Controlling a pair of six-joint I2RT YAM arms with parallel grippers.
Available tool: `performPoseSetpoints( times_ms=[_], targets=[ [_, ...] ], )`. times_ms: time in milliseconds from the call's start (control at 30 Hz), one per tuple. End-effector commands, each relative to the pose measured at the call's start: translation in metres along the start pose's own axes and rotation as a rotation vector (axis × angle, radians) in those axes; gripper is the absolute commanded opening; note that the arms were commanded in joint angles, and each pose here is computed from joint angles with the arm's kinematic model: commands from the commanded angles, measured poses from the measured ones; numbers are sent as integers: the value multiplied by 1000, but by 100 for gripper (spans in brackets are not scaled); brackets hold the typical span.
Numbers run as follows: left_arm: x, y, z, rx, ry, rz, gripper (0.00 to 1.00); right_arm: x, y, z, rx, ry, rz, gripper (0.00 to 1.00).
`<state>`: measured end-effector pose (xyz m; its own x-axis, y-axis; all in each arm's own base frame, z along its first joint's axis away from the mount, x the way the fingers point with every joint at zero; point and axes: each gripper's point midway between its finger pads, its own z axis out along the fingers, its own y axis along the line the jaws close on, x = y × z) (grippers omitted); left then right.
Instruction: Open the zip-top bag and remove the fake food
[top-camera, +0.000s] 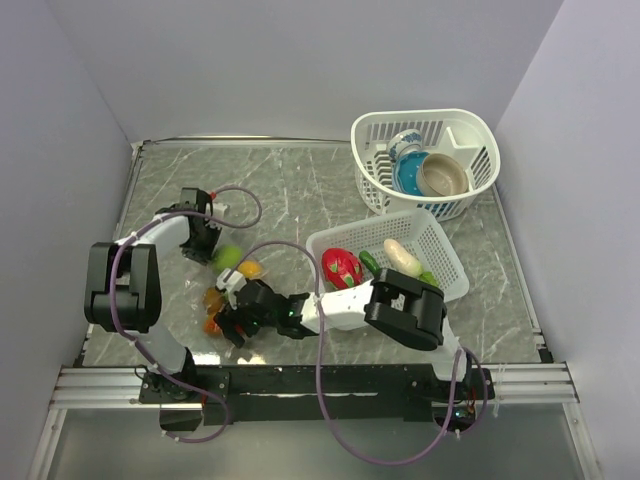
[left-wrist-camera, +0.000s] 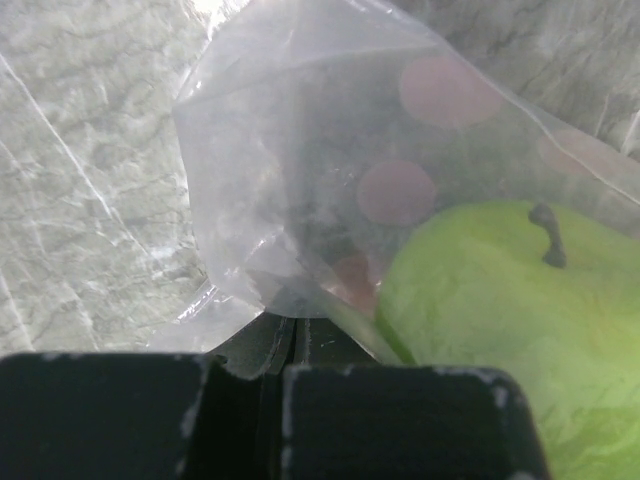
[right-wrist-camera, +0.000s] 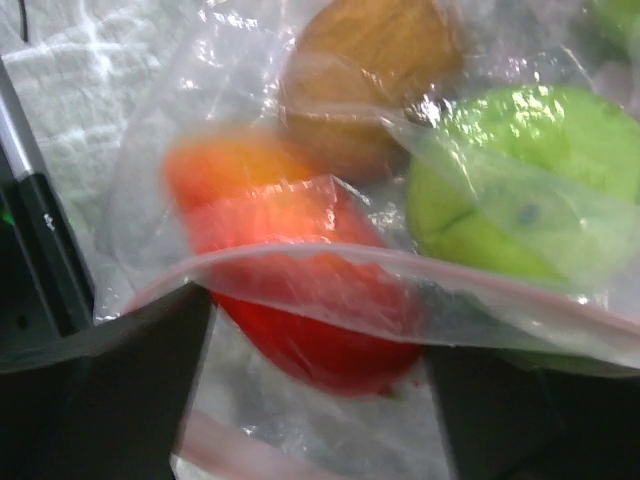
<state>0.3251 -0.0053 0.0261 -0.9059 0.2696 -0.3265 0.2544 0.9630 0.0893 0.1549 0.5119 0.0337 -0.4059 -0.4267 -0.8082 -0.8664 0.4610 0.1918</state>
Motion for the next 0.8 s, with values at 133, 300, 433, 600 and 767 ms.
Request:
performPoseSetpoints(
  times_ms=[133, 300, 433, 600, 767],
  targets=[
    [15, 0, -5, -27, 7, 10, 1, -18, -20, -19, 134, -57, -13, 29],
    [15, 13, -5, -68, -4, 1, 1, -19, -32, -52, 194, -82, 10, 24],
    [16, 27, -1, -92, -5, -8, 1, -24, -37, -83, 222, -118, 49, 24],
    [27, 58, 9, -116, 28, -78, 1, -24, -46, -120, 265, -138, 108, 23],
    [29, 62, 11, -114, 34, -92, 1, -25, -53, -150, 296, -167, 154, 21]
  ],
)
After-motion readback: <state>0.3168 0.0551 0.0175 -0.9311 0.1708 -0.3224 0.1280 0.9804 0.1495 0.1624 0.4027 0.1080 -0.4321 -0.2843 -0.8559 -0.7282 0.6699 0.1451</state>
